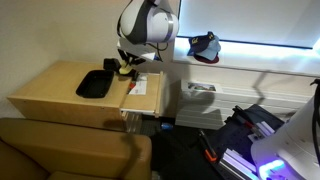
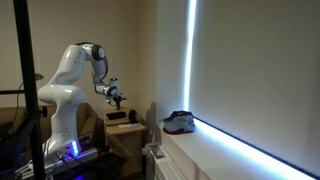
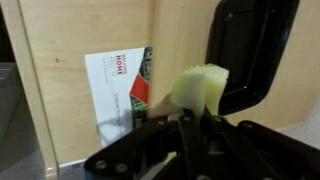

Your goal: Pick up the sponge from the nightstand shelf and put it in the black lunchbox

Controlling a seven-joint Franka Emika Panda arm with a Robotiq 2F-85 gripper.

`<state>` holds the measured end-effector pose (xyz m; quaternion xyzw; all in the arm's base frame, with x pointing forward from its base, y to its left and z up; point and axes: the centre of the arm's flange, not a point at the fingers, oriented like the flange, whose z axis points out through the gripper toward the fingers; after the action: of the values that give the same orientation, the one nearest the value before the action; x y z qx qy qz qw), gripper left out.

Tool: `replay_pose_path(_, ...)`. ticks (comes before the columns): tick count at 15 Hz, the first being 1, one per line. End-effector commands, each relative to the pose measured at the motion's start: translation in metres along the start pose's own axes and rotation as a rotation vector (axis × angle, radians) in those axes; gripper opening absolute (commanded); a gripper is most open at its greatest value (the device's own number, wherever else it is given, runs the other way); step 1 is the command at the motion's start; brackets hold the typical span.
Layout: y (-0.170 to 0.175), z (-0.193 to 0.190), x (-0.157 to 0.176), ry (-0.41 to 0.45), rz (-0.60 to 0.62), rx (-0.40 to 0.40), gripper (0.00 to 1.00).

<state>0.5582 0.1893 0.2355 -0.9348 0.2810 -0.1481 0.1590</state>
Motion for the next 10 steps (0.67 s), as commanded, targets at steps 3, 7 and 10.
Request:
replay_pose_path(3,-0.006,0.001,-0.005,-0.004,-0.005,0.006,0.09)
replay_pose_path(7,-0.021,0.035,-0.018,-0.055,-0.075,0.006,0.02)
replay_pose_path(10,-0.062,0.068,-0.033,-0.068,-0.155,0.045,0.02)
